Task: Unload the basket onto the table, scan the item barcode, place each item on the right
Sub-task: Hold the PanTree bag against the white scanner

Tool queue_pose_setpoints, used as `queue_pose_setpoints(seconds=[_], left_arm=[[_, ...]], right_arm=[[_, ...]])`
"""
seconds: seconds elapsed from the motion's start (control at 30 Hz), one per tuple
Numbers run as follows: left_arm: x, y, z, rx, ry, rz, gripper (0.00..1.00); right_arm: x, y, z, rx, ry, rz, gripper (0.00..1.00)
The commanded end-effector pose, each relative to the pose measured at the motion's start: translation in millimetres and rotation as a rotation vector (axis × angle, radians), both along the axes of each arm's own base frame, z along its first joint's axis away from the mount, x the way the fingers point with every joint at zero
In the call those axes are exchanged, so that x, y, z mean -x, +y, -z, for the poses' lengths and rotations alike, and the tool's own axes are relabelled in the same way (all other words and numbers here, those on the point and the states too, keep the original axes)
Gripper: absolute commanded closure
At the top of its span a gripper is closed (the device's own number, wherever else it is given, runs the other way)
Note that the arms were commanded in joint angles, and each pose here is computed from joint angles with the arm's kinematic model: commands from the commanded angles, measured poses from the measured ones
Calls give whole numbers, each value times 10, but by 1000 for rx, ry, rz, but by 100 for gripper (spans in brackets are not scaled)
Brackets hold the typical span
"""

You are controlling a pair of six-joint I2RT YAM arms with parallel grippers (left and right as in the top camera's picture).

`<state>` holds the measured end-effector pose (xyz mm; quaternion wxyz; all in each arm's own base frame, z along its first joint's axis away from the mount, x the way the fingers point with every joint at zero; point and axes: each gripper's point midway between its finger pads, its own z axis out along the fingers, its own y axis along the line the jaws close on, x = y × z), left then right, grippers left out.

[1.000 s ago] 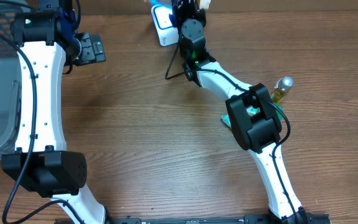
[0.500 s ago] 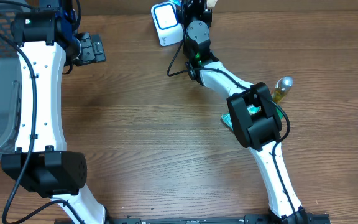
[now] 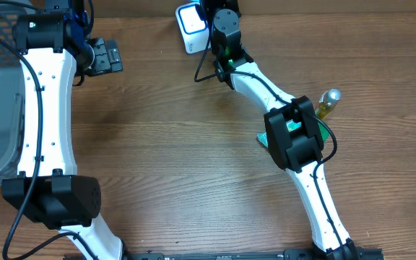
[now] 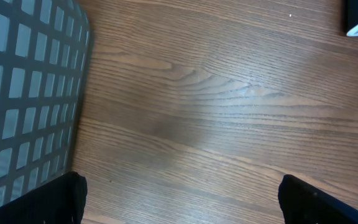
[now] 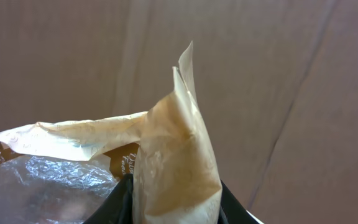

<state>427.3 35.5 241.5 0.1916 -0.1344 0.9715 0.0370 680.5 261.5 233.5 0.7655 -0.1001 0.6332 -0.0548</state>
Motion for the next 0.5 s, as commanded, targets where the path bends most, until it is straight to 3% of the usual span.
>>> queue_pose_setpoints(seconds=[0.0,0.23,0.47], left_arm=[[1,-38,-103,1,-30,0,0],[1,-38,-103,1,-30,-1,0],[1,-38,-103,1,-30,0,0]], right_arm=[[-62,-26,168,89,2,19,96],[-90,-140,350,130,47,95,96],[-22,61,451,296,75,90,96]])
